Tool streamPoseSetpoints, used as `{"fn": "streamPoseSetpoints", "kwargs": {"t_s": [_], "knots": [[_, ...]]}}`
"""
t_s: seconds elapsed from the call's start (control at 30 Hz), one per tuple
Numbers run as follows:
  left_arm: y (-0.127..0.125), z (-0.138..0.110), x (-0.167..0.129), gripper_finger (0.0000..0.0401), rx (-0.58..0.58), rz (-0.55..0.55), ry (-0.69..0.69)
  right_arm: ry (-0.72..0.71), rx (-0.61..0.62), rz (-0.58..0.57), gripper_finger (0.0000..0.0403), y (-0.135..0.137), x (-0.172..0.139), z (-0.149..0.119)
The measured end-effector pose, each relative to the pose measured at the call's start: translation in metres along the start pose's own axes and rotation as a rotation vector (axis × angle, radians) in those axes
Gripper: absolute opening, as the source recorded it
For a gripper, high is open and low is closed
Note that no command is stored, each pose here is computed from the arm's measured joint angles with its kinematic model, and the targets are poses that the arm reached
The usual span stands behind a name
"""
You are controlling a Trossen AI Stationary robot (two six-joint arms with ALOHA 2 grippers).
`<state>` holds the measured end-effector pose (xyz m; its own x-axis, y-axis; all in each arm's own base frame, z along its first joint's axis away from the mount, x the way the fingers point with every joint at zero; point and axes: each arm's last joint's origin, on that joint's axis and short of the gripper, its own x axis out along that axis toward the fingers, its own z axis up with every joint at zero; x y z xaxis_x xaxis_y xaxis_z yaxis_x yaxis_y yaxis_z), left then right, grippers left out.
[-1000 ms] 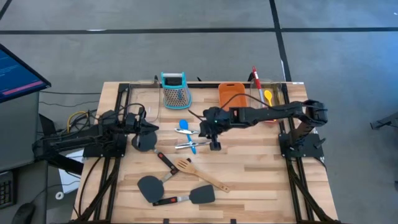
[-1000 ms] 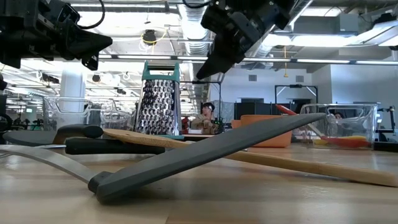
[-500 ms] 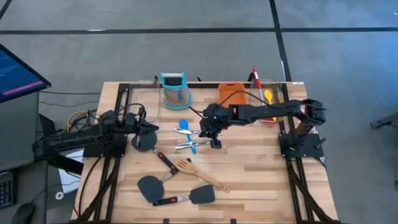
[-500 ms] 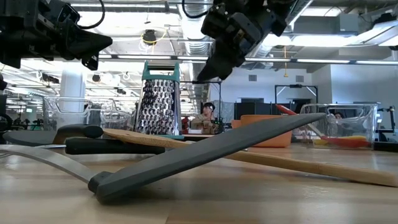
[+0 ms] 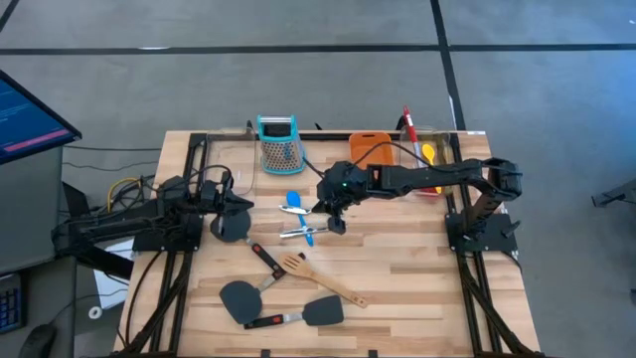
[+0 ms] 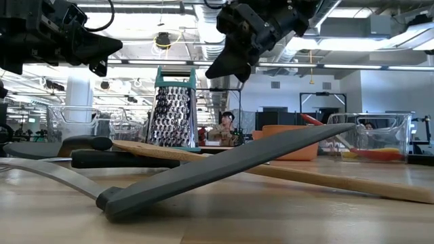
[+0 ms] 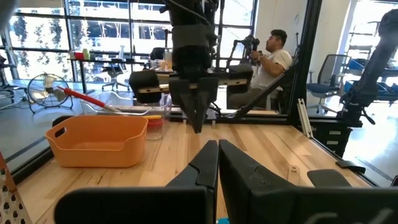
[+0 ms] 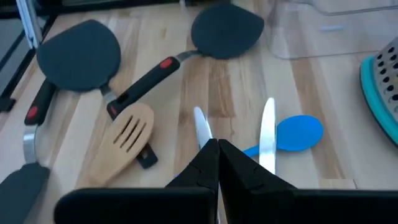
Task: Pick & Place Kitchen Items
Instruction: Put the top silver kitchen knife into the orange bin
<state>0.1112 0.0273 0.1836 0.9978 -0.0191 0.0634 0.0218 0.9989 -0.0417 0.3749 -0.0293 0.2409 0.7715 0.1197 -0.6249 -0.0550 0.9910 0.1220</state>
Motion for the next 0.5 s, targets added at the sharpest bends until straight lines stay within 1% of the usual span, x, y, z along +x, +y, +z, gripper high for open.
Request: {"fn": "streamPoseSetpoints", "kwargs": {"t_s": [0.07,0.17,0.2,0.23,0.3,0.33,0.4,0.5], "knots": [[0.000,0.000,0.000,0.0003,-0.019,0.000,-0.001,0.010,-0.023,0.002,0.0000,0.001,-0.001,0.002],[0.000,-0.001,0.001,0.0003,-0.177,0.001,0.006,-0.005,-0.147,0.016,0.0000,0.009,-0.002,0.005],[0.000,-0.001,0.001,0.0003,-0.200,0.002,0.011,-0.011,-0.189,0.019,0.0000,0.012,-0.005,0.006],[0.001,-0.002,0.001,0.0003,-0.206,0.004,0.020,-0.021,-0.218,0.024,0.0000,0.015,-0.011,0.008],[0.001,-0.003,0.003,0.0003,-0.193,0.008,0.028,-0.099,-0.265,0.029,0.0000,0.022,-0.023,0.019],[0.002,-0.004,0.003,0.0003,-0.194,0.011,0.036,-0.119,-0.274,0.030,0.0000,0.025,-0.030,0.020],[0.003,-0.005,0.006,0.0003,-0.202,0.020,0.051,-0.139,-0.293,0.031,0.0000,0.027,-0.039,0.015],[0.004,-0.007,0.009,0.0003,-0.209,0.040,0.066,-0.213,-0.305,0.026,0.0000,0.028,-0.052,0.003]]}}
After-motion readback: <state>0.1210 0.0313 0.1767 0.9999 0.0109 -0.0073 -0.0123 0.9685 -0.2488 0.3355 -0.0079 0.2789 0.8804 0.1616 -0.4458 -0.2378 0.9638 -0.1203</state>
